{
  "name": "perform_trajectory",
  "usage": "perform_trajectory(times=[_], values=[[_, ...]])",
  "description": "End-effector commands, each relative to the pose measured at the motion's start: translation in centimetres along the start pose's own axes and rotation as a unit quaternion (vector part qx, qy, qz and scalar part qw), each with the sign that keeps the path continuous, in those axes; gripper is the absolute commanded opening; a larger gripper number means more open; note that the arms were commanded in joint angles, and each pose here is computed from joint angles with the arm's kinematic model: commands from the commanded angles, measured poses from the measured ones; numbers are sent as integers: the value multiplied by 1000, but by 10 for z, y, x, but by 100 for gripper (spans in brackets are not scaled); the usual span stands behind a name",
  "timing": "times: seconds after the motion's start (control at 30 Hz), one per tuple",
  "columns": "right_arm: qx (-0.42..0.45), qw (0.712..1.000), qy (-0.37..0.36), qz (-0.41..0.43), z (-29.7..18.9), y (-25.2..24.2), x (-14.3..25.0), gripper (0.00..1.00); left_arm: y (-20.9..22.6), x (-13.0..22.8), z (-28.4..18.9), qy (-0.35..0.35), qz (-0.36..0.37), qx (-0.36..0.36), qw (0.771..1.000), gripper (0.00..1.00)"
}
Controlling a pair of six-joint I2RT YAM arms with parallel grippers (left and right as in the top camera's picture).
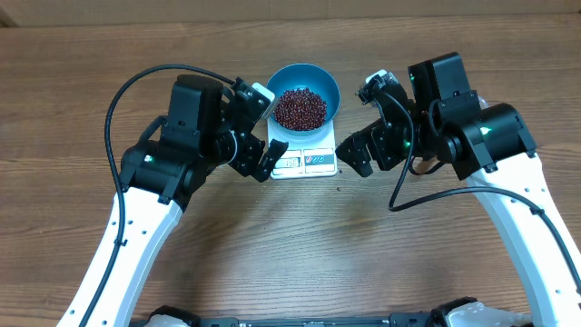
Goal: Scoop item into bowl and weigh 150g on scale
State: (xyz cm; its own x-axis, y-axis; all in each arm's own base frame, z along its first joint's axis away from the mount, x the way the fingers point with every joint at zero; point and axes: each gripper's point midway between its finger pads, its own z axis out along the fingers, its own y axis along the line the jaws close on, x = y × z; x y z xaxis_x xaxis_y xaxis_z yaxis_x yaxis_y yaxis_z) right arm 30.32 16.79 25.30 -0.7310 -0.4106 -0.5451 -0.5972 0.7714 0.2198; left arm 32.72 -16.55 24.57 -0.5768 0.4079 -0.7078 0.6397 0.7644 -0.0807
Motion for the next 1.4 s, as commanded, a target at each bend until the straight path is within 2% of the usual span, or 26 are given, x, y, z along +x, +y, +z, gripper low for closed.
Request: perform_trajectory(times=[0.0,0.2,0.4,0.67,1.03,1.23,1.37], values=[[18,1000,-6,-6,-5,-4,-2,100,-3,-7,-7,-13,15,4,1000,100],[32,999,-33,-17,-27,3,8,100,-3,-7,-7,-13,15,4,1000,100],[54,992,-104,-44,-45,8,23,100,-3,-7,-7,-13,15,4,1000,100],[73,974,-202,-76,-34,10,68,100,-3,-7,-7,-13,15,4,1000,100],[84,938,-316,-112,7,9,141,100,-3,-7,-7,-13,15,4,1000,100],[102,907,-387,-134,7,6,140,100,-3,-7,-7,-13,15,4,1000,100],[122,874,-446,-147,-4,2,126,100,-3,-7,-7,-13,15,4,1000,100]])
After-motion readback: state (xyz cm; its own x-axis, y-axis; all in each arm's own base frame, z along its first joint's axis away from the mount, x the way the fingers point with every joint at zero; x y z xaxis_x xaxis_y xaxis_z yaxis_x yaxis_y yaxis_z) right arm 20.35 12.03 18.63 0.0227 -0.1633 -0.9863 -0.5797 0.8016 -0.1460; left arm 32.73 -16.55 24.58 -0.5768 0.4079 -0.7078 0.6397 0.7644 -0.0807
